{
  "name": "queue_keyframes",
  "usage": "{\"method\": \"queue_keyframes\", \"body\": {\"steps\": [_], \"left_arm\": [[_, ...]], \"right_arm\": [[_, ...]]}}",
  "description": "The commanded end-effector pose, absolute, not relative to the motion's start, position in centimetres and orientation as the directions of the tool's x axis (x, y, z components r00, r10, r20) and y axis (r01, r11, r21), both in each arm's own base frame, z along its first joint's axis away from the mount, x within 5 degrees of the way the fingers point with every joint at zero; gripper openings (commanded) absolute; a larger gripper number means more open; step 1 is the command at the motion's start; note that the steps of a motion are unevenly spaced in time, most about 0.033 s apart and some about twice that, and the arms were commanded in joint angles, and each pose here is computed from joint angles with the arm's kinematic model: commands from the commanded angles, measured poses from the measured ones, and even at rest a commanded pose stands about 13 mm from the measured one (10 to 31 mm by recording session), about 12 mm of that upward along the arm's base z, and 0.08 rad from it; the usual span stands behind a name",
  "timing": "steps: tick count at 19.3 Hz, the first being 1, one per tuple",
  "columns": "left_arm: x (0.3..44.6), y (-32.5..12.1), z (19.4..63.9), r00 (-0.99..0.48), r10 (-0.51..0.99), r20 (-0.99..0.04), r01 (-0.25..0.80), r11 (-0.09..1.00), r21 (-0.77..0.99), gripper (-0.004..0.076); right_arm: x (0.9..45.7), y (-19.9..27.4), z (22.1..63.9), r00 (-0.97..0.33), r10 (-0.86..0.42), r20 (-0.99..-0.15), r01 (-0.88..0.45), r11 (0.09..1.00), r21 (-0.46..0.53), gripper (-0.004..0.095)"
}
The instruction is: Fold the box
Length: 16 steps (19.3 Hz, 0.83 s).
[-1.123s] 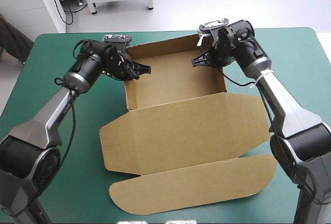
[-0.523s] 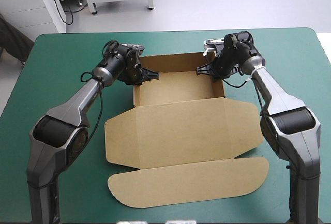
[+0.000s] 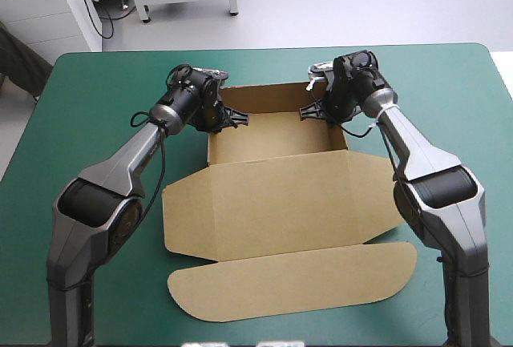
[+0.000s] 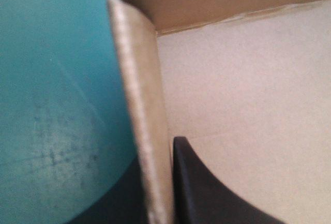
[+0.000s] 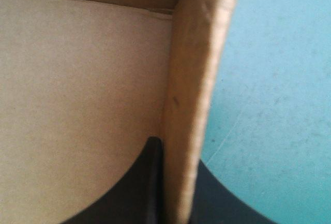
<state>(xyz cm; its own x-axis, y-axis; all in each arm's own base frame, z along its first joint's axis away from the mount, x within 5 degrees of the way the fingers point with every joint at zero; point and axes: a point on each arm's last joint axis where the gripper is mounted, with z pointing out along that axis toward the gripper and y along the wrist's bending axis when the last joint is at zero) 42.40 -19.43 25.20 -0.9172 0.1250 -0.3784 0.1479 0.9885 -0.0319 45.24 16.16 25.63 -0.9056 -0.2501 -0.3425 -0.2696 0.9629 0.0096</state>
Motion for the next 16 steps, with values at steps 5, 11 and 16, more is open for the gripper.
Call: {"method": "queue_keyframes", "body": {"steps": [5,11,16], "left_arm": [[40.8,-23.5,26.4,-0.882,0.205,-0.424,0.279,0.953,-0.120,0.0069],[41.0,-23.5,27.8,-0.878,0.189,-0.440,0.276,0.951,-0.141,0.0436],[41.4,-22.0,28.0,-0.923,0.070,-0.378,0.148,0.972,-0.181,0.0440]], "right_arm": [[44.0,18.8,27.8,-0.847,-0.365,-0.386,-0.404,0.915,0.021,0.0034],[44.0,18.3,28.8,-0.829,-0.409,-0.381,-0.445,0.896,0.005,0.0461],[44.1,16.5,30.5,-0.844,-0.339,-0.416,-0.408,0.909,0.087,0.0491]]}}
